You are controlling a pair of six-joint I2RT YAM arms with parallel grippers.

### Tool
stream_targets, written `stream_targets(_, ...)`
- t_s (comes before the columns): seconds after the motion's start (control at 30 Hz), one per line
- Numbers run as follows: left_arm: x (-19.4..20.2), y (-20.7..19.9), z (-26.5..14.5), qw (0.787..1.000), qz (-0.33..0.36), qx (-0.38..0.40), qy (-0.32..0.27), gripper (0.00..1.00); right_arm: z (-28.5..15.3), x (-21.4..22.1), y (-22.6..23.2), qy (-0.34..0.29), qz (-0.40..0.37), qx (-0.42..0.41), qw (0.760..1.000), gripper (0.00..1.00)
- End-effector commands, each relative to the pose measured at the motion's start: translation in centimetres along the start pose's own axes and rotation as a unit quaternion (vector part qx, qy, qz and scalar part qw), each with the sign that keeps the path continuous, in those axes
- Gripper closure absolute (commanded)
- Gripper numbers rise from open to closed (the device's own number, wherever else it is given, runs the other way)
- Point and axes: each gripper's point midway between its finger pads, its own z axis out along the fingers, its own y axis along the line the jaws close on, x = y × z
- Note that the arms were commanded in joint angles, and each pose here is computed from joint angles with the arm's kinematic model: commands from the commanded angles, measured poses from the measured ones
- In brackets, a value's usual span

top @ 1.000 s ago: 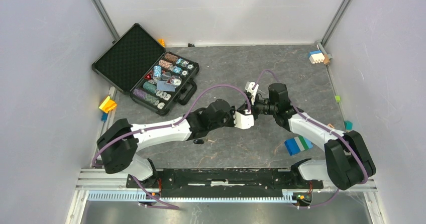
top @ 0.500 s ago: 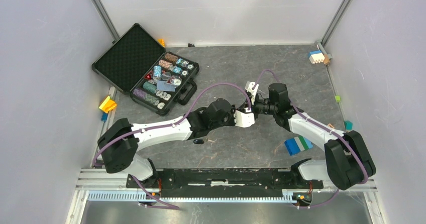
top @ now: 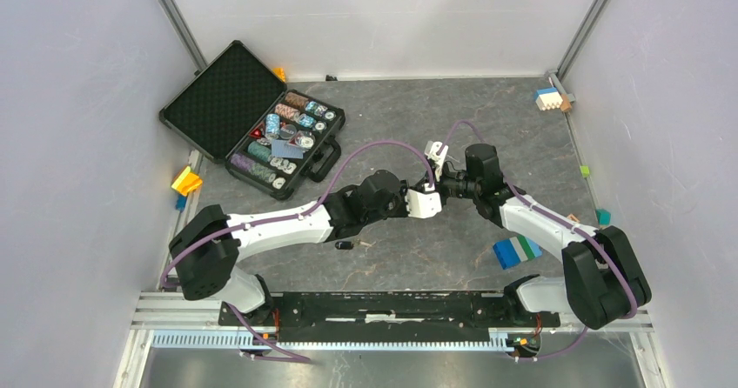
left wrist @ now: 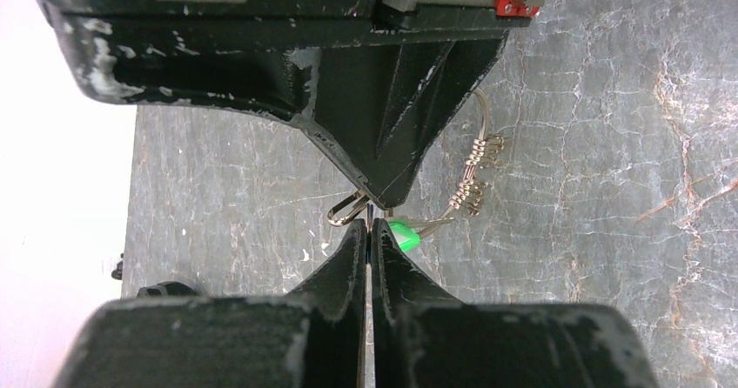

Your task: Put the keys on the keyring

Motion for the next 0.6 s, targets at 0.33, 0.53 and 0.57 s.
stream_targets(0.33,-3.9,2.18,-1.33,0.997,-0.042,-0.026,-0.06,0.98,-0.01,-1.14,-0.11,-0.016,-0.017,0.002,1.0,1.0)
stream_targets(0.53,-3.79,2.12,-0.92,0.997,-0.039,-0.025,-0.057,0.98,0.04,-1.12,0.04,-0.017,-0.016,0.0,1.0,1.0)
stream_targets(0.57,-3.8,2.01,-0.81,0.997,-0.039,-0.022,-0.057,0.98,0.0,-1.17,0.02,-0.018,-0.016,0.0,1.0,1.0)
